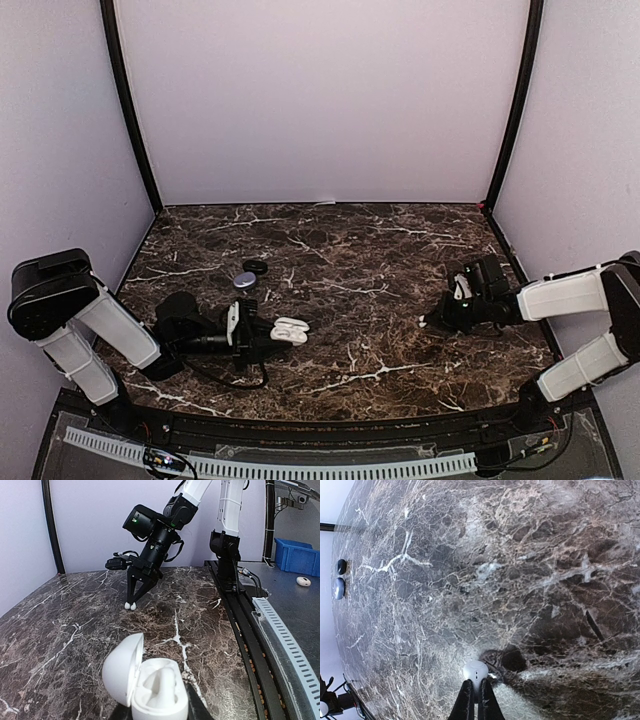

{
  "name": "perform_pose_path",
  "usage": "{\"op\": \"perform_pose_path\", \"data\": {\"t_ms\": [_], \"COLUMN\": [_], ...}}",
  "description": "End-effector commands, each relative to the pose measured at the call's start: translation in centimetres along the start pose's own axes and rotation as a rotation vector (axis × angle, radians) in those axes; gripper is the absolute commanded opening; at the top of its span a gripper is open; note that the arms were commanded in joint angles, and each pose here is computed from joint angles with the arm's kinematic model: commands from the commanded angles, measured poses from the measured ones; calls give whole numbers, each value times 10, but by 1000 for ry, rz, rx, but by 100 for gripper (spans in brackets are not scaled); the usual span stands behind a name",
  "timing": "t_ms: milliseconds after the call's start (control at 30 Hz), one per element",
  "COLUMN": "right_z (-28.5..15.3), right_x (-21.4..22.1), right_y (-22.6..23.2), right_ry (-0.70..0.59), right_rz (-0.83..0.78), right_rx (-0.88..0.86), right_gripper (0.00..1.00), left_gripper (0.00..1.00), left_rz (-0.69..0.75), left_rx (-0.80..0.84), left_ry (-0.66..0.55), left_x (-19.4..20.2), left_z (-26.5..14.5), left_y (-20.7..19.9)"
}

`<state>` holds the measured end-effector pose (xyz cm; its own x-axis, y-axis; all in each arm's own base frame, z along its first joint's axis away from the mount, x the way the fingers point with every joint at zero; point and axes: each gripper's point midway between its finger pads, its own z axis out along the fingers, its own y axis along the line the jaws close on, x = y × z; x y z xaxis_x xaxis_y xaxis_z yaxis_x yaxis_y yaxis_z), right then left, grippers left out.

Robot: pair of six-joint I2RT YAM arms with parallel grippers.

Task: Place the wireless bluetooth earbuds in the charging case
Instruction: Pick up the right earbud from the center of the board.

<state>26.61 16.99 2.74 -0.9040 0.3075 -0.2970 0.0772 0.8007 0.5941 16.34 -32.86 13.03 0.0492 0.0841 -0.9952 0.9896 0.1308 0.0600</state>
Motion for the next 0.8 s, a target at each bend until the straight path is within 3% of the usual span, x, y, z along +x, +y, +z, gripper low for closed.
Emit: {"op": "perform_pose_path", "data": {"t_ms": [0, 233, 500, 767], "right_z": [-5, -14, -33, -58], "right_x": [0, -5, -9, 3], "right_y": [-1, 17, 59, 118], "right_ry": [8, 9, -50, -100], "right_rz": [-20, -121, -245, -481], "right_rx": [23, -33, -216, -382], "right_gripper": [0, 0, 0, 0], "left_gripper": [14, 15, 15, 15], "left_rz": [33, 32, 36, 37], "left_rx": [-6, -4, -13, -1], "left_ry": [-37, -36, -35, -50], "left_x": [-15, -14, -14, -17], "left_z": [1, 0, 0, -1], "left_y": [4, 3, 4, 2]}}
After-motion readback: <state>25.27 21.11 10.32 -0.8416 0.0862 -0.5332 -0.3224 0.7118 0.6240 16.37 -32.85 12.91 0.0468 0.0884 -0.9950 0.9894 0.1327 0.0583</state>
